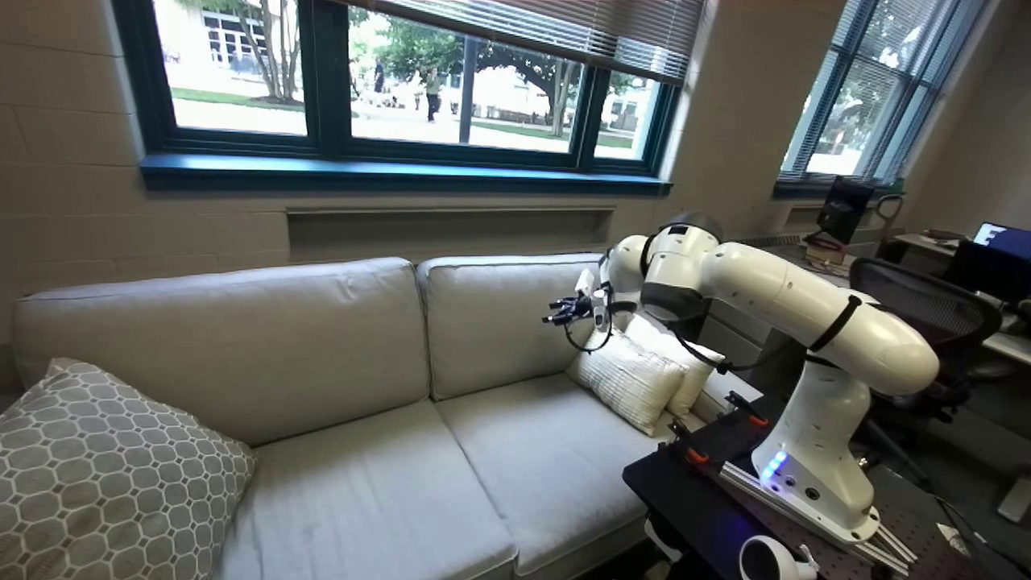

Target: Put the two pillows properly on the right side of the couch

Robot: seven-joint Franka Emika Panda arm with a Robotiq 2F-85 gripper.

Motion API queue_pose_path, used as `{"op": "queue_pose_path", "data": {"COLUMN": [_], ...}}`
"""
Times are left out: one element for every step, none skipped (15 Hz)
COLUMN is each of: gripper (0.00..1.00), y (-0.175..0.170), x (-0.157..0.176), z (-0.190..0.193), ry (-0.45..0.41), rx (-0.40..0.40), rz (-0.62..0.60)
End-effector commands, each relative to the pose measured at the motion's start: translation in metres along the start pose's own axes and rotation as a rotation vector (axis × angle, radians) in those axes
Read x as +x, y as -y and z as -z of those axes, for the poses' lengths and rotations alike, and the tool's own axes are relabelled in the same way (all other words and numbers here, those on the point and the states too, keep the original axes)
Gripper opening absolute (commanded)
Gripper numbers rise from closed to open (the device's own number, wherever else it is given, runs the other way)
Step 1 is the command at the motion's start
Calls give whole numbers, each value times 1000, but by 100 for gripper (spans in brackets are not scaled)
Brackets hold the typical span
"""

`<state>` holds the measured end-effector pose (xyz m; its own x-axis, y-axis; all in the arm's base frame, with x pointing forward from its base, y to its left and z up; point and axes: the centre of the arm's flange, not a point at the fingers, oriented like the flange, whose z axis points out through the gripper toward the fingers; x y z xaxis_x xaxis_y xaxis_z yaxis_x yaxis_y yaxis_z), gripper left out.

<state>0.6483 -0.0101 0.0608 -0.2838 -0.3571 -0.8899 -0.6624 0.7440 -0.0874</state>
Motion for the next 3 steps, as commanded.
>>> {"op": "queue_pose_path", "data": {"gripper": [100,100,100], "y": [-62,-83,-103], "x": [74,96,114], "z": [35,42,51], "ry": [28,18,5], "rx": [-205,-263,-316], "rz": [47,79,106]}}
